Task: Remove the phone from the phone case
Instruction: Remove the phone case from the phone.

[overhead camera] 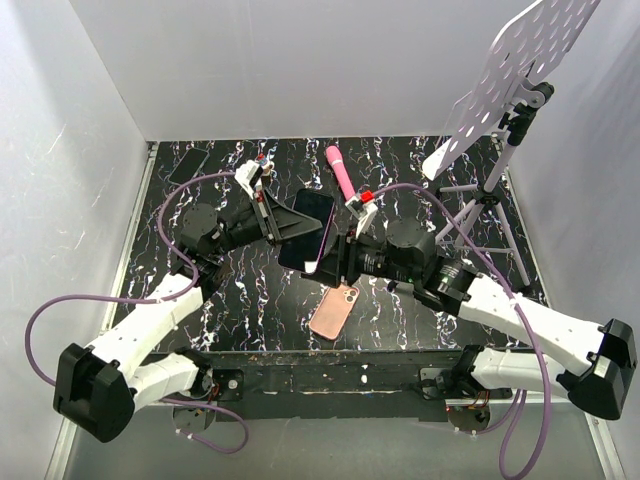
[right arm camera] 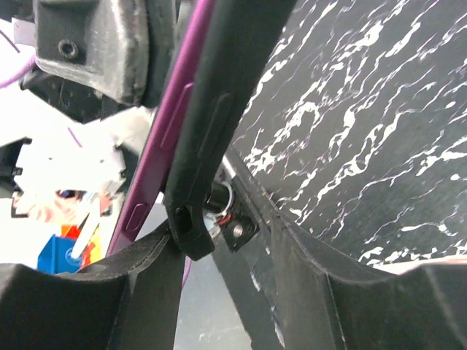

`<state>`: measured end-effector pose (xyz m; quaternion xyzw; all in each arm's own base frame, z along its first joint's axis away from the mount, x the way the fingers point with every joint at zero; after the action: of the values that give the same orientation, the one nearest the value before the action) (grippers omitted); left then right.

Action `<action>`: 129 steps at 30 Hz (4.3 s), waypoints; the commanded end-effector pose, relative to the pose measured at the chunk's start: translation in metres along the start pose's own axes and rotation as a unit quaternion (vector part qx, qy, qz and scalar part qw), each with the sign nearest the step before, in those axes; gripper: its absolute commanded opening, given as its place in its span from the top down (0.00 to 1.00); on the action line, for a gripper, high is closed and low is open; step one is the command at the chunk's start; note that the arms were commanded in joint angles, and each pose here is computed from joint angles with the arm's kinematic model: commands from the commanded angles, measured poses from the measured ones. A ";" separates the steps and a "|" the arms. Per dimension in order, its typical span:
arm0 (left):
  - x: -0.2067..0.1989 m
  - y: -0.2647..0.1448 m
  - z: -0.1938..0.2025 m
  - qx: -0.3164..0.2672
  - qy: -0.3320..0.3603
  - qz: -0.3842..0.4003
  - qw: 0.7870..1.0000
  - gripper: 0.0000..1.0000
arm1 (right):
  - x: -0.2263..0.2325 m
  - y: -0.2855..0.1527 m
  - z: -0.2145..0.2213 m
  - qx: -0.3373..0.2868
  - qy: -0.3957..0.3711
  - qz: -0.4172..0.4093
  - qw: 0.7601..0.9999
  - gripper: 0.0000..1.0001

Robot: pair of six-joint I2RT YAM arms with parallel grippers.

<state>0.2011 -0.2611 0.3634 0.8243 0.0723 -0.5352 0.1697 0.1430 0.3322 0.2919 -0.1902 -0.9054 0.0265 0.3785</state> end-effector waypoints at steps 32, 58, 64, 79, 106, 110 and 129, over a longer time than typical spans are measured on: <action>-0.007 -0.013 0.005 -0.008 0.013 0.002 1.000 1.00 | 0.056 -0.044 -0.018 -0.049 0.195 -0.160 0.966 0.49; 0.001 -0.012 0.005 -0.004 0.016 -0.012 1.000 1.00 | 0.056 -0.037 -0.022 -0.046 0.178 -0.154 0.971 0.55; -0.002 -0.013 0.006 -0.002 0.015 -0.005 1.000 1.00 | 0.048 -0.031 -0.020 -0.046 0.183 -0.136 0.973 0.55; 0.015 -0.013 0.008 -0.001 -0.004 -0.036 0.999 1.00 | 0.063 -0.044 -0.024 -0.047 0.165 -0.144 0.975 0.57; -0.003 -0.014 0.007 -0.018 -0.074 0.031 0.997 1.00 | 0.008 0.012 -0.006 -0.052 0.212 -0.072 0.973 0.59; -0.001 -0.013 0.022 -0.008 -0.060 0.020 0.998 1.00 | 0.018 0.015 -0.025 -0.071 0.204 -0.103 0.971 0.66; 0.021 -0.032 0.039 0.070 0.131 -0.051 0.988 0.17 | 0.033 -0.098 -0.036 -0.142 0.253 -0.166 0.942 0.99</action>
<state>0.1696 -0.2460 0.3261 0.8720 0.1154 -0.4668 0.0915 0.1266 0.2703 0.3186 -0.1312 -0.7870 -0.1520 0.5834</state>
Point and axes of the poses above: each gripper's point midway between its finger pads, its own y axis out along the fingers, its own x axis along the line the jaws close on, z = x × y, the point moved 2 cm from there along -y, back along the fingers, and after that the axes turned 1 degree about y, right-handed, at the moved point
